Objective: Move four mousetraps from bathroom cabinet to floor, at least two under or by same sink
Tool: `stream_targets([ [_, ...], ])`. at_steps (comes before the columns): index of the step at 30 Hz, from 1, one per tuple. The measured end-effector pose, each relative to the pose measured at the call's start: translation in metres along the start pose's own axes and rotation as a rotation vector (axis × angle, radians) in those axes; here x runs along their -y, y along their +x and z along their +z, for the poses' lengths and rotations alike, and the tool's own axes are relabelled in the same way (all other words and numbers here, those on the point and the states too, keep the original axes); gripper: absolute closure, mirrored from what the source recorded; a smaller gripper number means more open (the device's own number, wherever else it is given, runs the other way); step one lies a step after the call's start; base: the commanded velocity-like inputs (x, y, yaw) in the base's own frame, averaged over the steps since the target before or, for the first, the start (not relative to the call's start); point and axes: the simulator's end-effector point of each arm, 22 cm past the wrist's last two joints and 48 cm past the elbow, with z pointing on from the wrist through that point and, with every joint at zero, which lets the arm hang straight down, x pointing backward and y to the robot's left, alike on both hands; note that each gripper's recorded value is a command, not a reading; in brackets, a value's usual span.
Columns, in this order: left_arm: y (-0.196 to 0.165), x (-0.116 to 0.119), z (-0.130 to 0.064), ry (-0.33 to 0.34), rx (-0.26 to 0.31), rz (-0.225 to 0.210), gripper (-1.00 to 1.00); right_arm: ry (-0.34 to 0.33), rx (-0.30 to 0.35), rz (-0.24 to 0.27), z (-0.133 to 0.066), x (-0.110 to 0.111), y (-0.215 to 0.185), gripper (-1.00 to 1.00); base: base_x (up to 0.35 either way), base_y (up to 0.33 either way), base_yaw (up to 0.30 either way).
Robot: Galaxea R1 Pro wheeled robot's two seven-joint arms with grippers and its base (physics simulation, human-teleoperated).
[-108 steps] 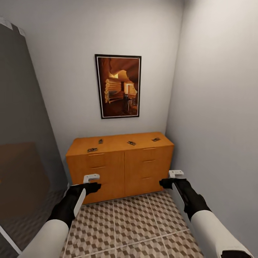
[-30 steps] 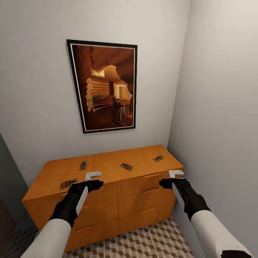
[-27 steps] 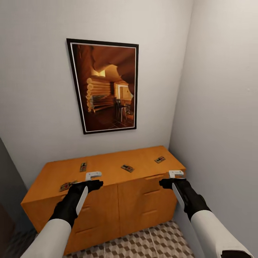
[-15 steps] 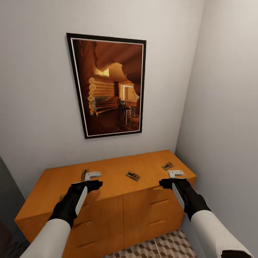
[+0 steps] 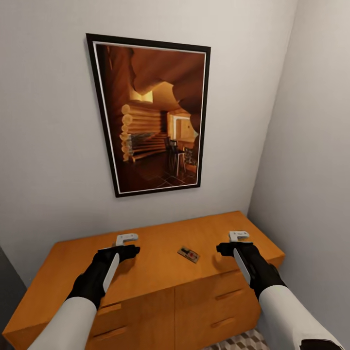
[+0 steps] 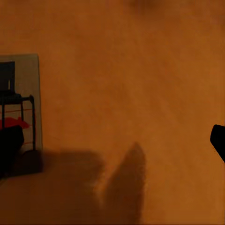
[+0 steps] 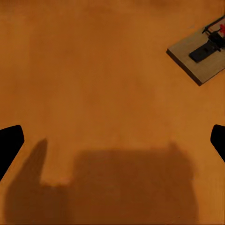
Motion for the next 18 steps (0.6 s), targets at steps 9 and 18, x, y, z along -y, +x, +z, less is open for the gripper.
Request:
stream_targets([
  [9,0.0007,0.0017,0.0004,0.002,-0.002,0.001,-1.0,0.005,-0.001,0.0,0.0006,0.0025,0.0007,-1.0,0.027,0.006,-0.006],
  [18,0.0006,0.0027,0.0004,0.003,-0.001,0.005,-1.0,0.007,-0.003,0.002,0.0008,0.0037,0.0014,-1.0,0.001,0.0,-0.19],
])
